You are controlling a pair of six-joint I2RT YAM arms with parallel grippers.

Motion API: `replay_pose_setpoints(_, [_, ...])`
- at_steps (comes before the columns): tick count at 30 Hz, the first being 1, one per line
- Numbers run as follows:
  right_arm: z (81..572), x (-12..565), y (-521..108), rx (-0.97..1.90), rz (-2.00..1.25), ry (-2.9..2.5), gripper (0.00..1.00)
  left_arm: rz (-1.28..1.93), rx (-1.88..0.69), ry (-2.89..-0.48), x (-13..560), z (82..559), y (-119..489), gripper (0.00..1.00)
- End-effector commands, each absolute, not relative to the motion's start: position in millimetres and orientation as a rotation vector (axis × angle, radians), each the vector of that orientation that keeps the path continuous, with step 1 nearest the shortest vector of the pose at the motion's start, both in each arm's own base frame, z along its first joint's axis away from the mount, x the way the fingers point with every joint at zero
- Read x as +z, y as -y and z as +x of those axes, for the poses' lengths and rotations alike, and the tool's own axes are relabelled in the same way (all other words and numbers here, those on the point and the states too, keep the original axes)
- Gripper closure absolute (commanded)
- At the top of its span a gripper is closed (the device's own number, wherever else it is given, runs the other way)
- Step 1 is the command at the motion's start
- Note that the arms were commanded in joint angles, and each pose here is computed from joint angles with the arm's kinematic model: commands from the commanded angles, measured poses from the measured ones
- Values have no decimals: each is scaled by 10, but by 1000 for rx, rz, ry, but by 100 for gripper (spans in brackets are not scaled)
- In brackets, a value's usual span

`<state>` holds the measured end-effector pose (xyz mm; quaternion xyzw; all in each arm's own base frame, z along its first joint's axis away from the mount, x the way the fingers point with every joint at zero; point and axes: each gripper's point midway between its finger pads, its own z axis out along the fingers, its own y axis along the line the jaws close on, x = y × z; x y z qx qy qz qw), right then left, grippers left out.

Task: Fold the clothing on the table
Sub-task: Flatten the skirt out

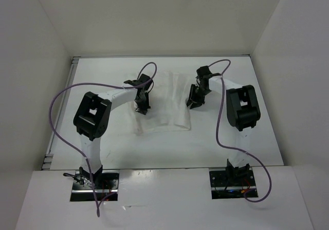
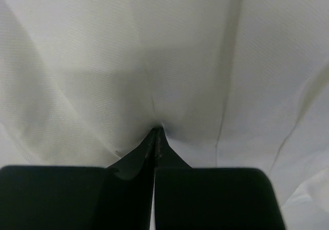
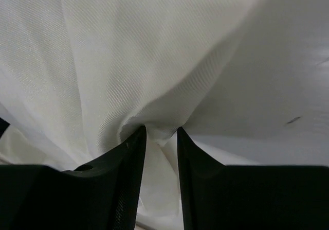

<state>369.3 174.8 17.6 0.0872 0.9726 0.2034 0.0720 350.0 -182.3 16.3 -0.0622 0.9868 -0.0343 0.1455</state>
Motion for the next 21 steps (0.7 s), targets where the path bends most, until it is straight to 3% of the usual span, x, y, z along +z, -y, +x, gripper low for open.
replay_pose_setpoints(1, [4176,283,-1428,484,340,-2805,64,-81,-231,-2874,-167,3668,2164,100])
replay_pose_setpoints(6, [4424,683,-1234,436,387,-2693,64,-27,-310,-2795,144,4052,2441,100])
replay_pose_setpoints(10, [4208,1038,-1084,366,395,-2633,64,-31,-314,-2752,355,4064,2357,100])
replay_pose_setpoints(17, [3533,788,-975,332,478,-2724,63,-76,-320,-2747,417,3963,2148,100])
replay_pose_setpoints(21, [3399,604,-1047,388,503,-2775,63,-73,-336,-2743,441,3923,2147,100])
